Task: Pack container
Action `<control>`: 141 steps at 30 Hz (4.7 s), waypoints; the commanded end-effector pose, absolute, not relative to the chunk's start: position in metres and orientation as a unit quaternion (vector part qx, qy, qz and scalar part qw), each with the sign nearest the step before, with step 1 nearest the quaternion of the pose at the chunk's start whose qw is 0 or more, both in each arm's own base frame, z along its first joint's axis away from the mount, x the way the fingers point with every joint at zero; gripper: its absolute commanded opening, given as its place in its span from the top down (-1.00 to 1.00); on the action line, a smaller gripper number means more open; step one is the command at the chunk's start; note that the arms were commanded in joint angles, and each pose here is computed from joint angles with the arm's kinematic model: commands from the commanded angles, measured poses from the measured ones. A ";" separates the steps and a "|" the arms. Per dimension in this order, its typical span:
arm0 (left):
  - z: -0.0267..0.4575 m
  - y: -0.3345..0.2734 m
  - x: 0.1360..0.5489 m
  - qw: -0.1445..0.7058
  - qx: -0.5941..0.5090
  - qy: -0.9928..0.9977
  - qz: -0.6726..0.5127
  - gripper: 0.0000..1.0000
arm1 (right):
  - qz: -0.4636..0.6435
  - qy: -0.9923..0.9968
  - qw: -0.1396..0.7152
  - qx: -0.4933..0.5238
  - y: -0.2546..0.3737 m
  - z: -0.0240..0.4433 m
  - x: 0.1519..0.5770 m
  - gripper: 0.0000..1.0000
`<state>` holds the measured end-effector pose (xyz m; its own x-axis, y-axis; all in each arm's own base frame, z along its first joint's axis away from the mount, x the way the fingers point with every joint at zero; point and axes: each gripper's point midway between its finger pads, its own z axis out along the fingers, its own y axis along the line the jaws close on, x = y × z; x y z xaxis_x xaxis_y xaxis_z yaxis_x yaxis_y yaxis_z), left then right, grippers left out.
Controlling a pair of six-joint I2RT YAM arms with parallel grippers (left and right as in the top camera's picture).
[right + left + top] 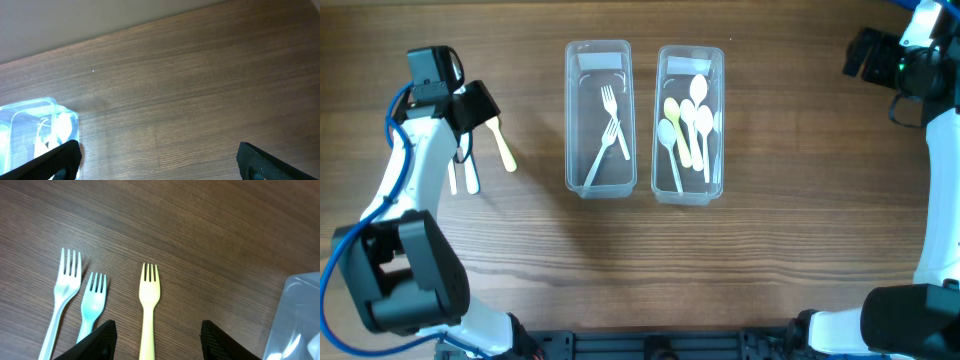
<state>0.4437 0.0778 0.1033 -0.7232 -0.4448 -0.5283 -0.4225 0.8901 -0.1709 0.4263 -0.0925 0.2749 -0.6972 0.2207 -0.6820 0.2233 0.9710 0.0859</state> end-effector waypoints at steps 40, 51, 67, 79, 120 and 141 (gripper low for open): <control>-0.005 0.066 0.458 0.216 -0.239 0.946 -0.042 0.03 | -0.001 0.922 0.370 0.114 -0.091 0.274 0.428 -1.00; -0.005 0.065 0.455 0.211 -0.239 0.947 -0.041 0.85 | -0.001 0.922 0.370 0.114 -0.091 0.274 0.428 -1.00; 0.085 0.065 0.454 0.281 -0.233 0.930 -0.048 0.92 | -0.001 0.922 0.370 0.114 -0.091 0.274 0.428 -0.99; 0.159 -0.013 0.452 0.340 -0.137 0.922 -0.126 0.92 | -0.001 0.922 0.370 0.114 -0.091 0.274 0.428 -1.00; 0.153 -0.094 0.436 0.340 0.007 0.940 -0.034 -0.37 | -0.001 0.922 0.370 0.114 -0.091 0.274 0.428 -0.99; 0.108 0.105 0.357 0.188 -0.301 0.929 0.102 -0.91 | -0.001 0.922 0.370 0.114 -0.091 0.274 0.428 -1.00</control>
